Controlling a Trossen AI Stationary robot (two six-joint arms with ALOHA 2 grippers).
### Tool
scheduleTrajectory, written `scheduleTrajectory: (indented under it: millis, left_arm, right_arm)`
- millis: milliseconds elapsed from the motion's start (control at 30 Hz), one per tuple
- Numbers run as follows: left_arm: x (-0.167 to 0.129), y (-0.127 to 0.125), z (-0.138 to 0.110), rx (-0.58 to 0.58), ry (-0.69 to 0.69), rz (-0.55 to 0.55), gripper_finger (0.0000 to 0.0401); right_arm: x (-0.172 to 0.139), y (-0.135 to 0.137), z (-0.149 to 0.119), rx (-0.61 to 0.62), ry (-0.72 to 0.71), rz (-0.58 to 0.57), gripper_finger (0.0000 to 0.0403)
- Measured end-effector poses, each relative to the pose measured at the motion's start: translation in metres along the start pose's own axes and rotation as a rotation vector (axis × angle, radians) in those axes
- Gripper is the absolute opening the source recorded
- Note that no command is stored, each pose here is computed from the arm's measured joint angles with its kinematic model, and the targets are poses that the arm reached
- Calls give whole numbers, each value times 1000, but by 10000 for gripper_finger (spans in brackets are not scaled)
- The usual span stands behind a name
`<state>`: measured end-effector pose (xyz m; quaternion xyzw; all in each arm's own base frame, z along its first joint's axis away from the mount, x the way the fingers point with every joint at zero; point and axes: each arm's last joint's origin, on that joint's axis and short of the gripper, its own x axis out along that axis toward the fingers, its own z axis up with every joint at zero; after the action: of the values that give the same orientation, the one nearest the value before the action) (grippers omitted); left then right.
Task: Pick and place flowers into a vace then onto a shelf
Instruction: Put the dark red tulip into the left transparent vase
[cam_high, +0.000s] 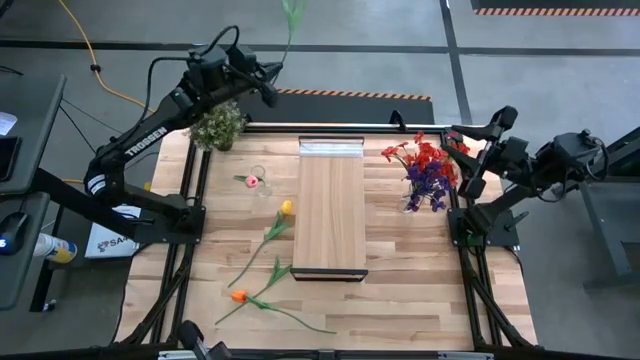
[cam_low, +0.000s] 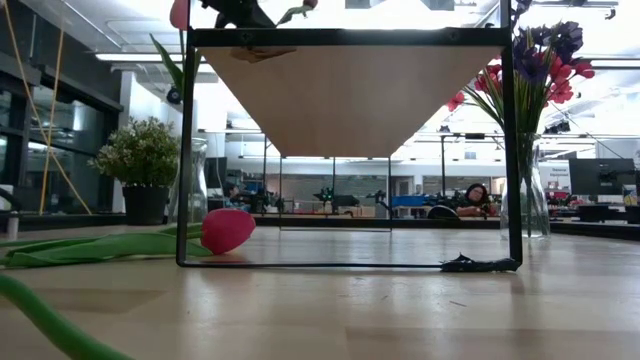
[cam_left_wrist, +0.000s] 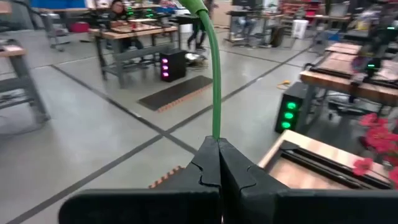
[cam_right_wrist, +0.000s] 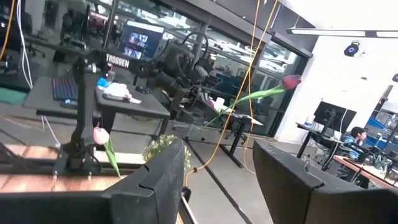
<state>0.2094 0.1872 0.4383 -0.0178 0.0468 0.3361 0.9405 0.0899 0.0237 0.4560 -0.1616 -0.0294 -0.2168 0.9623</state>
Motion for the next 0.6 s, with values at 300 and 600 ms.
scheduleTrajectory:
  millis: [300,600]
  left_arm:
    - [13,11,-24,-35,-92,-82,21]
    - [15,24,-57,-105,-79,-126,21]
  right_arm:
    - [0,-1,3,31,-23,1,181]
    - [0,-2,5,124,-37,-5,181]
